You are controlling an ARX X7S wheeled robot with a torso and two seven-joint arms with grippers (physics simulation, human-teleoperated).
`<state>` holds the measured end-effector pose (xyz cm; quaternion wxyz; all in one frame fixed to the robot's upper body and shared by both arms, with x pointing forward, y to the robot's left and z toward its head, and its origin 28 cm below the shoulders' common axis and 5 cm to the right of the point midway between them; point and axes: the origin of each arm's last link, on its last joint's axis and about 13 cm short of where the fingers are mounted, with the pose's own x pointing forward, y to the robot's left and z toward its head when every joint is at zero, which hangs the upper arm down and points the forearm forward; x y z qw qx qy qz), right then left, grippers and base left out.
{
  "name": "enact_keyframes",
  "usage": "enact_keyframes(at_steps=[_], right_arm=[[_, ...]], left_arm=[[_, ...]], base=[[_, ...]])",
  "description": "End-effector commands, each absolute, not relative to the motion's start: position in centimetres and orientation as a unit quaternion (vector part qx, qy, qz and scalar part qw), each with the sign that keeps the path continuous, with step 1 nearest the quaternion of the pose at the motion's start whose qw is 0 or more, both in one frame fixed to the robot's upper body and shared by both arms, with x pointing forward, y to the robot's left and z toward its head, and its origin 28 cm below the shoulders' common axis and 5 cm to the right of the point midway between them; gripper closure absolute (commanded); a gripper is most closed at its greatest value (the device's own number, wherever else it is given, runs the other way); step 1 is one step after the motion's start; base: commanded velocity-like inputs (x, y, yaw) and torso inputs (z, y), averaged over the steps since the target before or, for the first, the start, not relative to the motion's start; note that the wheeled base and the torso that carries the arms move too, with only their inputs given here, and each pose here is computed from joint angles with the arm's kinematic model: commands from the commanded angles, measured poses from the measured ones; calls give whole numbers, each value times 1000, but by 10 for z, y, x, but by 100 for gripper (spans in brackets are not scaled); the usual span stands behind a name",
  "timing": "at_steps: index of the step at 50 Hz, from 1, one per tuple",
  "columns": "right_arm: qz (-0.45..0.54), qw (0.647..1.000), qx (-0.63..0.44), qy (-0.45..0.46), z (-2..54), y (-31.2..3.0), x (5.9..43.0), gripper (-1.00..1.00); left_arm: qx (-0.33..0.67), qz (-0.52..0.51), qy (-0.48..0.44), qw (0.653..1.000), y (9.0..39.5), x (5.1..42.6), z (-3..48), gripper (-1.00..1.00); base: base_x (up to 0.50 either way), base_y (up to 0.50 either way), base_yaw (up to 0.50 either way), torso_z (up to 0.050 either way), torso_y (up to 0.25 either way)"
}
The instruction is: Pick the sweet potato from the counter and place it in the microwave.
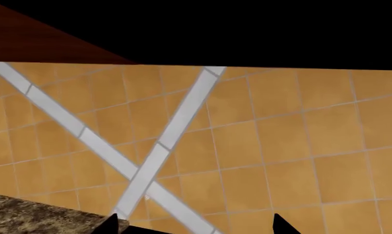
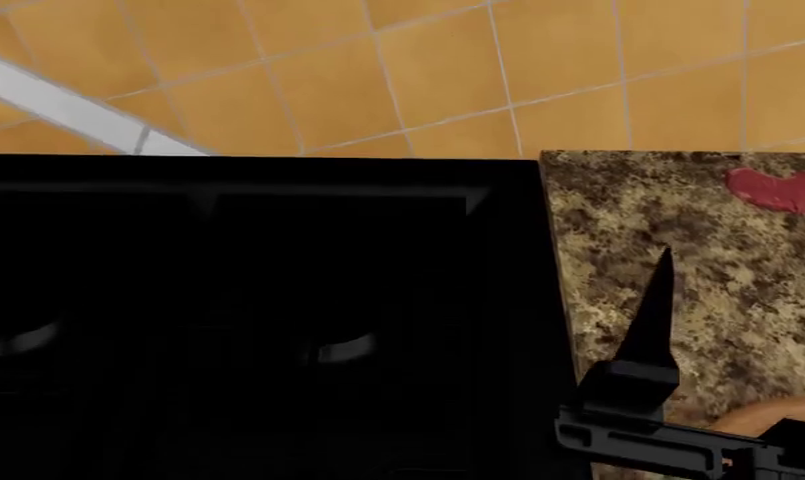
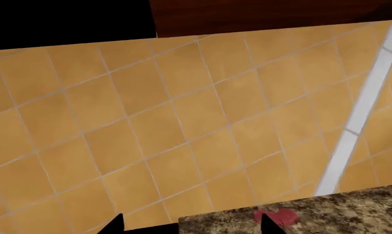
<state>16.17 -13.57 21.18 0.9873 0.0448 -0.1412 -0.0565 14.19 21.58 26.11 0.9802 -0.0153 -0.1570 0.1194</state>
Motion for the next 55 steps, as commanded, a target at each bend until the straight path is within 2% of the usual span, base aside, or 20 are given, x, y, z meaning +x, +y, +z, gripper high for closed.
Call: enact_keyframes(at_steps=[1, 8, 19, 33, 40, 55], right_arm=[[-65, 989, 37, -129, 212, -138, 167, -100], [-101, 987, 21, -123, 229, -150, 173, -100], [-182, 982, 29, -42, 247, -165, 190, -100], [-325, 943, 28, 60, 242, -171, 206, -100], [-318, 941, 19, 116, 237, -175, 209, -100], [-384, 904, 20, 188, 241, -186, 213, -100]], left_arm=[[-15, 124, -156, 980, 216, 142, 261, -100], [-14, 125, -150, 981, 216, 143, 260, -100], [-9, 144, -142, 979, 217, 145, 258, -100], [-6, 161, -131, 978, 219, 147, 254, -100], [-5, 163, -128, 978, 219, 147, 253, -100], [-12, 156, -125, 980, 218, 147, 254, -100]], base=[[254, 0, 0, 0, 0], [88, 0, 0, 0, 0], [0, 0, 0, 0, 0], [0, 0, 0, 0, 0], [0, 0, 0, 0, 0], [0, 0, 0, 0, 0]])
